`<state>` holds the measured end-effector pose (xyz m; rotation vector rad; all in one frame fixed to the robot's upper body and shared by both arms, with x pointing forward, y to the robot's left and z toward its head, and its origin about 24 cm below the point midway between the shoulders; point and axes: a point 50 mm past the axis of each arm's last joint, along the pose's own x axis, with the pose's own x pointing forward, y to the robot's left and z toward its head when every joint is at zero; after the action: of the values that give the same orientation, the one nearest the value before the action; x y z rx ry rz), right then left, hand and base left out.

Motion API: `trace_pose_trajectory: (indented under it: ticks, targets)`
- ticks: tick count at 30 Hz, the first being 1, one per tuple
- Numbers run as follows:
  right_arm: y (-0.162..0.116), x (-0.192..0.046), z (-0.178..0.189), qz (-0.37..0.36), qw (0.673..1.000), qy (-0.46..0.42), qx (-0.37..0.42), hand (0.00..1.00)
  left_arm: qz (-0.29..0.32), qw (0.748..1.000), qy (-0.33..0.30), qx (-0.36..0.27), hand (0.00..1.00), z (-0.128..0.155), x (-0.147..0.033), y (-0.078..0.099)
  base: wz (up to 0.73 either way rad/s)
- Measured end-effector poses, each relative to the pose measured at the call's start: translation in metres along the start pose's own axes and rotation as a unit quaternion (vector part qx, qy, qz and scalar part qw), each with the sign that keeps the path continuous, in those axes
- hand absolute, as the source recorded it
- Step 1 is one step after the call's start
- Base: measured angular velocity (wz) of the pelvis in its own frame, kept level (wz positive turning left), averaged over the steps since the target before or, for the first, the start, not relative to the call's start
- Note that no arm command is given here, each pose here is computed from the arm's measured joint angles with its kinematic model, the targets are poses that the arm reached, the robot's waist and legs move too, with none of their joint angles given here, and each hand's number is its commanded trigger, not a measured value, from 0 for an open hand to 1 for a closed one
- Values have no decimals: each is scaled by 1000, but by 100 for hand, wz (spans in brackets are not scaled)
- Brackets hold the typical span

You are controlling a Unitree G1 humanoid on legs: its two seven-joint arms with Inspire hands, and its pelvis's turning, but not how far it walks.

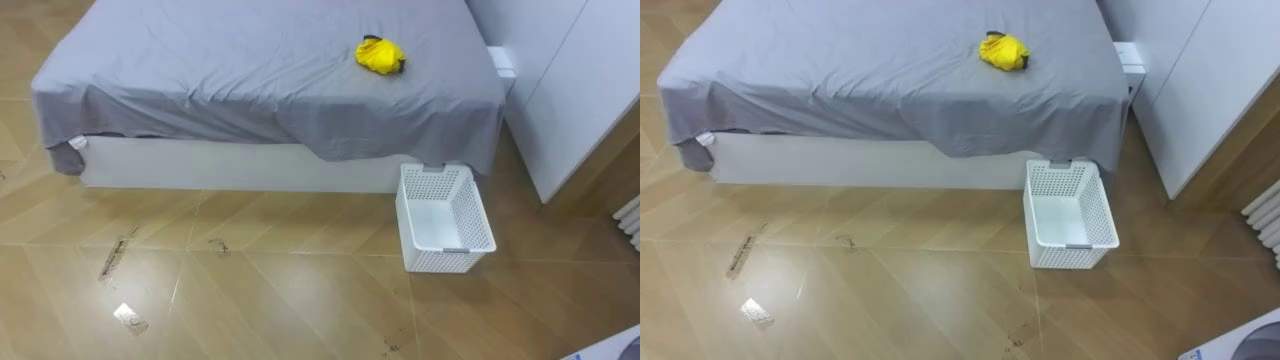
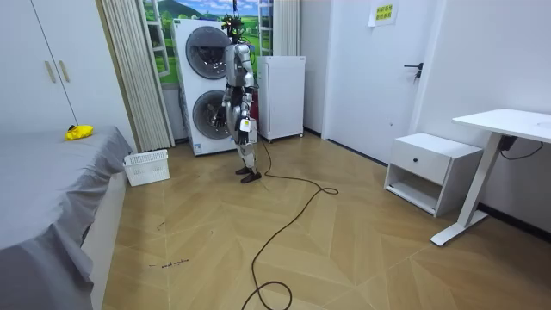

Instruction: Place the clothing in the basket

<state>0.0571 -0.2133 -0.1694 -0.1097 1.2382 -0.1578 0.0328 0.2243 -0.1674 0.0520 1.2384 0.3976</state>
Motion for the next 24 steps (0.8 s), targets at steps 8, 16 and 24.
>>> trace_pose_trajectory:
  ticks: [8, 16, 24]
  targets:
    - [0, 0, 1, 8, 1000, -1, 2, 0, -1, 1000, -6, 20, 0, 3, 0, -1, 0]
    - [0, 0, 1, 14, 1000, -1, 8, 0, -6, 1000, -7, 22, 0, 3, 0, -2, 0]
    - [2, 0, 2, 37, 999, -1, 13, 0, -5, 1000, -2, -10, 0, 2, 1, 1, -6]
